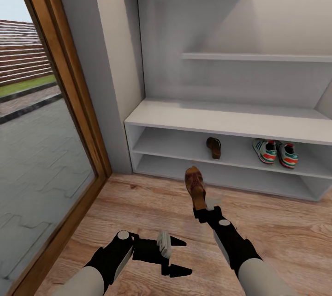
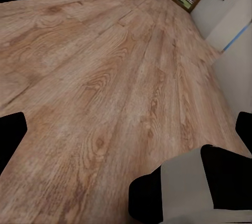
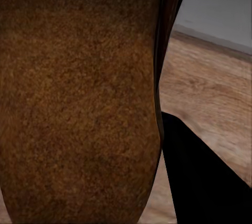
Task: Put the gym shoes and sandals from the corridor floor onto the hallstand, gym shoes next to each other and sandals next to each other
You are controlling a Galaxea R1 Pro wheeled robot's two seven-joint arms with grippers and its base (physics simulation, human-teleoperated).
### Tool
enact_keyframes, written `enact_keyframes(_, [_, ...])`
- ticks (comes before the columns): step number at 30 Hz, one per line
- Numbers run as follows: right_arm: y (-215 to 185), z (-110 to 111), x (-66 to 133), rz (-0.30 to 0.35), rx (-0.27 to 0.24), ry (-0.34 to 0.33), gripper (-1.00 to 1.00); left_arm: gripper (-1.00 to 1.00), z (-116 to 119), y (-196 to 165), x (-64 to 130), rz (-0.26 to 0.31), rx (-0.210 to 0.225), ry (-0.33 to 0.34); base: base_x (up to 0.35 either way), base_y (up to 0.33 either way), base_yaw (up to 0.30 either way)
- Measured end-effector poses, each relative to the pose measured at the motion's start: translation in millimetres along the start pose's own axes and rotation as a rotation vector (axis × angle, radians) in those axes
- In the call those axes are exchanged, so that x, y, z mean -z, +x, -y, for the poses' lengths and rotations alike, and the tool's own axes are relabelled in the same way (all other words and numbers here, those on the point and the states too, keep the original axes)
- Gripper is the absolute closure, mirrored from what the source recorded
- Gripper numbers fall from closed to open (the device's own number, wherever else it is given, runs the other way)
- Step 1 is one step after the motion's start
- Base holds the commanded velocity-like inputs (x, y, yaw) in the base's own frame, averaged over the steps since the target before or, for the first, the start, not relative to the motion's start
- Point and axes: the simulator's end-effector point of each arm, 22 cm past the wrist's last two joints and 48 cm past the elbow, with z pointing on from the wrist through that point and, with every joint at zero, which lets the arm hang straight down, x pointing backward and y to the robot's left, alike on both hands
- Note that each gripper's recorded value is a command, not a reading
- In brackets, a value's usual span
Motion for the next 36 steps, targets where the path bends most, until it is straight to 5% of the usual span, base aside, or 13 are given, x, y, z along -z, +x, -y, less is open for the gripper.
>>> enact_keyframes(18, [35, -6, -0.8, -0.063, -0.006, -0.011, 1.0, -1.0, 0, 0, 0.0, -0.001, 0.002, 0.0, 0.003, 0.0, 0.0])
enact_keyframes(36, [15, 8, -0.2, -0.019, -0.026, 0.024, 1.0, -1.0, 9, 16, -3.5, -0.003, 0.043, 0.015, 0.067, 0.0, 0.0])
